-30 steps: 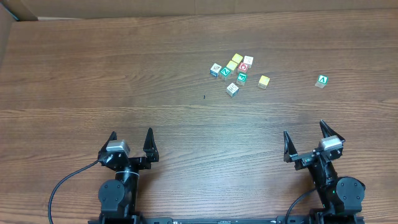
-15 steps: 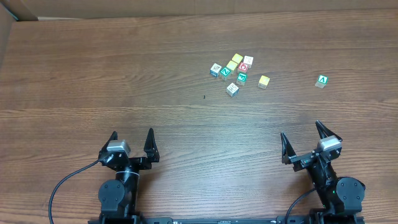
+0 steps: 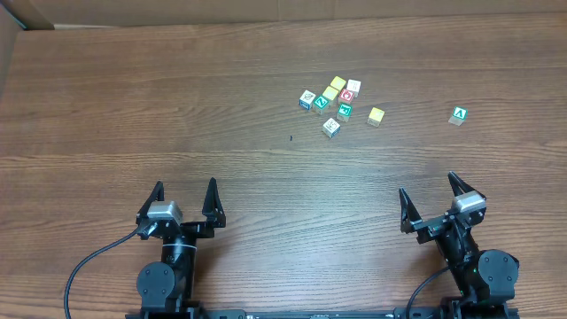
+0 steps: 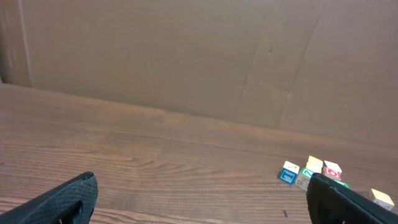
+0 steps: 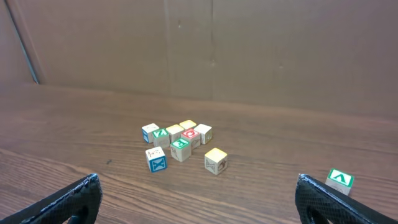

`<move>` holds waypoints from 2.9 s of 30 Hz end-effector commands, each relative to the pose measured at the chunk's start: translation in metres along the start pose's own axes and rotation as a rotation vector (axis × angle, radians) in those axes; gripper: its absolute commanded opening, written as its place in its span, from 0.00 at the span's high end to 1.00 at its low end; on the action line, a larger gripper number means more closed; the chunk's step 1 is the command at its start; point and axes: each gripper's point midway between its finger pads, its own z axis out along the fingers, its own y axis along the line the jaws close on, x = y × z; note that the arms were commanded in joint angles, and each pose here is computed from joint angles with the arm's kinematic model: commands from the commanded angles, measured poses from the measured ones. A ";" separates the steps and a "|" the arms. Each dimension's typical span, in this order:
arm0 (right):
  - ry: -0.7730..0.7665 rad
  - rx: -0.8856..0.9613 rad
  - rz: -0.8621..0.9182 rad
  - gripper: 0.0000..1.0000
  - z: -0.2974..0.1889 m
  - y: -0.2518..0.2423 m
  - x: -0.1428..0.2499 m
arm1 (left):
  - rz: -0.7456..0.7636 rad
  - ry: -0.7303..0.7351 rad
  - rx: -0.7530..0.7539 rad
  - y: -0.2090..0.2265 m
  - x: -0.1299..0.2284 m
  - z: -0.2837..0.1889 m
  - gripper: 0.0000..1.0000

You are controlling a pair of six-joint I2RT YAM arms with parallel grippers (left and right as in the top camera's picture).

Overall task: Flip 3 blocks
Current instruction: 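Raise both arms and move them forward toward the block cluster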

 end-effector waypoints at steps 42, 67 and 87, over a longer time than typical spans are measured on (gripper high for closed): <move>0.746 -0.048 0.409 0.00 0.076 -0.001 -0.144 | -0.139 1.110 0.040 -0.071 -0.102 0.063 0.00; 1.058 0.003 0.461 0.33 0.141 -0.027 -0.022 | -0.080 1.478 0.056 -0.098 0.067 0.068 0.96; 1.114 0.333 0.552 0.32 0.217 -0.039 0.100 | -0.015 1.431 -0.009 -0.106 0.088 0.080 0.00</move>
